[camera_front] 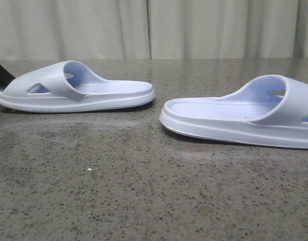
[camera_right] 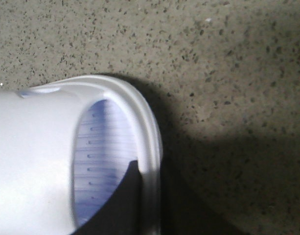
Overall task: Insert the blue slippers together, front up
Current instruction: 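Lift both slippers off the table with both grippers, then bring the slippers together, stacking the right gripper's slipper onto the other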
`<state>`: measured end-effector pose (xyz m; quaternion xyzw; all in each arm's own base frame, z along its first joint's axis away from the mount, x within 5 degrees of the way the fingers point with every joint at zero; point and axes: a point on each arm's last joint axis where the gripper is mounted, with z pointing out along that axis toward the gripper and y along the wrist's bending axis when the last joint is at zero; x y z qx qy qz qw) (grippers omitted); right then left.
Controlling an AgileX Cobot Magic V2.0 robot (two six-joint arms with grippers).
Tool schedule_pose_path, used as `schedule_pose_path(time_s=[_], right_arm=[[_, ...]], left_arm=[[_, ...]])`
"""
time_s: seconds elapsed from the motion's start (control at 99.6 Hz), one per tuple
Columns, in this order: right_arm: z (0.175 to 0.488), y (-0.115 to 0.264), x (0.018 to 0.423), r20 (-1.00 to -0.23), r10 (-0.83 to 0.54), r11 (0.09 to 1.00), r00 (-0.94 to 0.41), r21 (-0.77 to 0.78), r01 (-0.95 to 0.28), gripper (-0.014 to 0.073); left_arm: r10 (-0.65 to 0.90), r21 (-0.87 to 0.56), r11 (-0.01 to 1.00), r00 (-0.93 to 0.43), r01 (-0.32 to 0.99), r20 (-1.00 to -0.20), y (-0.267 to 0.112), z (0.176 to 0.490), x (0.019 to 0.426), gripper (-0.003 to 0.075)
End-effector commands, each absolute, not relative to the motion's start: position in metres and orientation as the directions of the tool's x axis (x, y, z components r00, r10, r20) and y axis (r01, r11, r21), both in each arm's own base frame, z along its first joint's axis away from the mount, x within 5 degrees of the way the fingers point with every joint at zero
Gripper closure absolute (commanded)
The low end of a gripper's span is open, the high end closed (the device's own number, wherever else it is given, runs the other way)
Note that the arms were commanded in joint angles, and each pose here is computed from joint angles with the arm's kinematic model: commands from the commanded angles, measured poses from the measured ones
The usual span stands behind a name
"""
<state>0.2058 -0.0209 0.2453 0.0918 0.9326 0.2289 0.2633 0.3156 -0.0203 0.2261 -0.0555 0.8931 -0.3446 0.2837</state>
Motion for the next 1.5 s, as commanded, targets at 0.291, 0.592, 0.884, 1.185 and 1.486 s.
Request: schedule_pose_path(time_s=[0.291,0.592,0.884,1.185,1.486], right_arm=[[0.28,-0.019,0.22,-0.578,0.357,0.85,-0.734,0.527,-0.002,0.0702],[0.334,-0.012,0.227,-0.698,0.363,0.806,-0.618,0.568,-0.168,0.0702],[0.349,-0.006,0.229,-0.725,0.367,0.759,-0.583,0.595,-0.263,0.0702],[0.337,-0.004,0.25,-0.678,0.397,0.635,-0.619,0.69,-0.347,0.0701],[0.324,0.003,0.262,-0.673,0.351,0.601,-0.652,0.695,-0.394,0.0701]], left_arm=[[-0.319,-0.649,0.74,-0.755,0.179,-0.573,-0.014,0.268,0.308,0.0705],[-0.343,-0.671,0.709,-0.727,0.215,-0.595,0.003,0.289,0.293,0.0705],[-0.363,-0.752,0.586,-0.732,0.302,-0.576,-0.003,0.3,0.288,0.0705],[-0.374,-0.811,0.458,-0.748,0.366,-0.548,-0.01,0.31,0.284,0.0705],[-0.384,-0.84,0.363,-0.756,0.404,-0.529,-0.014,0.318,0.28,0.0705]])
